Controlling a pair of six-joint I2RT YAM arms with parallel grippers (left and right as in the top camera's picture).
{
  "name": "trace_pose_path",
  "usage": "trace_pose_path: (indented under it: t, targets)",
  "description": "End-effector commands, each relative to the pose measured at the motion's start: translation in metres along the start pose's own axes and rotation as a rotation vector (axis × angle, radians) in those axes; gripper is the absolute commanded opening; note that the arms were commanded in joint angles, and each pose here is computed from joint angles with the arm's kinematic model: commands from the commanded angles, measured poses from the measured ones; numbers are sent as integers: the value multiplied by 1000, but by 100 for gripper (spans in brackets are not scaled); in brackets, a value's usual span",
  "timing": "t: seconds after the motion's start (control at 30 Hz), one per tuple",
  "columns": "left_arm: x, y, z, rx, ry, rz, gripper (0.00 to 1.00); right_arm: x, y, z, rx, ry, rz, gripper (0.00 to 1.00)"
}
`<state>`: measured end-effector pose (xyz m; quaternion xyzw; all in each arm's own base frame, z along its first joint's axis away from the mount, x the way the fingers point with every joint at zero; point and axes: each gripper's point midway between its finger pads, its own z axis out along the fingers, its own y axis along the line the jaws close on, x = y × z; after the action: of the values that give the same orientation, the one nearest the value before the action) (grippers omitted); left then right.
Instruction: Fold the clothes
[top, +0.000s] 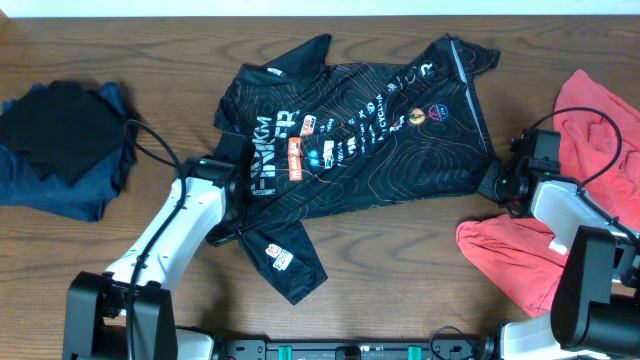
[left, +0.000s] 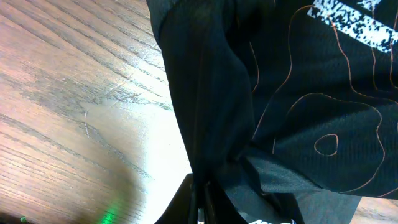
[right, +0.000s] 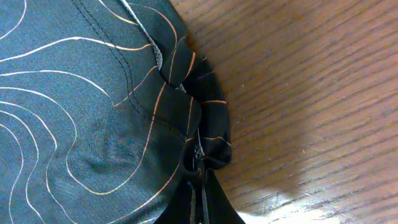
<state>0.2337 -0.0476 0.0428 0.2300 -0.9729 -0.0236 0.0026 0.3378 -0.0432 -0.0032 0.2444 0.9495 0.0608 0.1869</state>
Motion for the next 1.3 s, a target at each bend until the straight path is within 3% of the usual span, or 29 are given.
trace_pose_path:
  t: [0.0, 0.27, 0.57, 0.8, 1.1, 1.27]
  targets:
    - [-4, 3, -2, -16, -18, 4, 6, -6, -2, -9, 28, -11, 15, 1]
    - [-3, 4, -2, -19, -14, 89, 6, -60, -21, -96, 157, -198, 55, 1]
    - [-9, 2, -38, 34, -91, 163, 6, -60, -43, -145, 219, -243, 98, 1]
    - [-28, -7, -149, 229, -415, 218, 6, -73, -44, -199, 223, -298, 50, 1]
    - [-26, 45, -325, 463, -962, 54, 6, -105, -21, -308, 180, -467, 32, 1]
    - [-18, 51, -347, 519, -1038, 41, 6, -110, -14, -339, 166, -516, 31, 1]
